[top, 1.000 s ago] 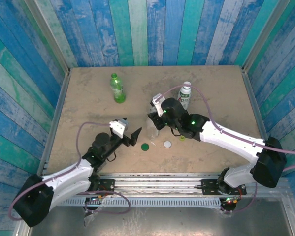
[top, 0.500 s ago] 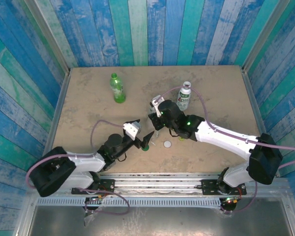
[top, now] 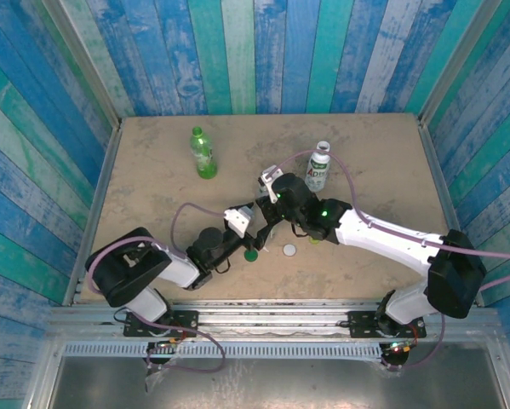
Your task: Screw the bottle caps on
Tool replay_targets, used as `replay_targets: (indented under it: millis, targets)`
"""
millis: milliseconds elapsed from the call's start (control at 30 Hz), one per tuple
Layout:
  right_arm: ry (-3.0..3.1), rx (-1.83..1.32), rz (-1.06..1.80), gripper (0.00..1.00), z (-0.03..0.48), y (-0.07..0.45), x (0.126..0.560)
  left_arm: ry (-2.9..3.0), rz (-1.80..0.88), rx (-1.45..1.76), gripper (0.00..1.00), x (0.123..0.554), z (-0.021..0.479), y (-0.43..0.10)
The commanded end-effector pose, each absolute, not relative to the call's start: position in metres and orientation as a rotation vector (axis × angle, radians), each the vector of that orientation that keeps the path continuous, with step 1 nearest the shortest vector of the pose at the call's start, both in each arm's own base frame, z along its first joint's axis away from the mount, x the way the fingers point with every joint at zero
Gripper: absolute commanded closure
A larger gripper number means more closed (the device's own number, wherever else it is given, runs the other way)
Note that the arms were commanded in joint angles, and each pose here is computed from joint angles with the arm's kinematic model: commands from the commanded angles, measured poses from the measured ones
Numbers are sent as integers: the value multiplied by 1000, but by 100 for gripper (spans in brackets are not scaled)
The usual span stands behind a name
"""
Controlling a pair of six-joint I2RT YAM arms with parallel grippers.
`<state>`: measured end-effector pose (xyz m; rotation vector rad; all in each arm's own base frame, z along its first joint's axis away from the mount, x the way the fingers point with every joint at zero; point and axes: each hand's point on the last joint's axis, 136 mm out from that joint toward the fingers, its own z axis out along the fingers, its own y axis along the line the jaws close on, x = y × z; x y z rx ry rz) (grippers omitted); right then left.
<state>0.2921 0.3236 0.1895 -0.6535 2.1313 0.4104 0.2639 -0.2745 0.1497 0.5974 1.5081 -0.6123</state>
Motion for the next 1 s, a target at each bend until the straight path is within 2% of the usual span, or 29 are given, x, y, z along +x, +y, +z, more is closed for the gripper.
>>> replay_targets:
  millis: [0, 200, 600, 667, 767, 900, 967]
  targets:
    - [2156, -676, 415, 65, 183, 329, 290, 1472, -625, 594, 19, 266, 156, -281]
    - [2162, -687, 411, 65, 180, 332, 290, 1497, -604, 606, 27, 271, 149, -284]
    - [2165, -696, 407, 65, 177, 331, 288, 1528, -581, 615, 30, 278, 139, -288]
    - [2162, -696, 405, 65, 178, 330, 288, 1529, -586, 622, 37, 276, 138, -289]
    - [2159, -694, 406, 64, 180, 330, 288, 1530, -589, 627, 41, 275, 137, -288]
    - [2136, -689, 431, 56, 191, 328, 285, 1521, -597, 625, 43, 272, 139, -287]
    - [2116, -690, 473, 47, 204, 328, 280, 1514, -605, 629, 43, 270, 140, -286]
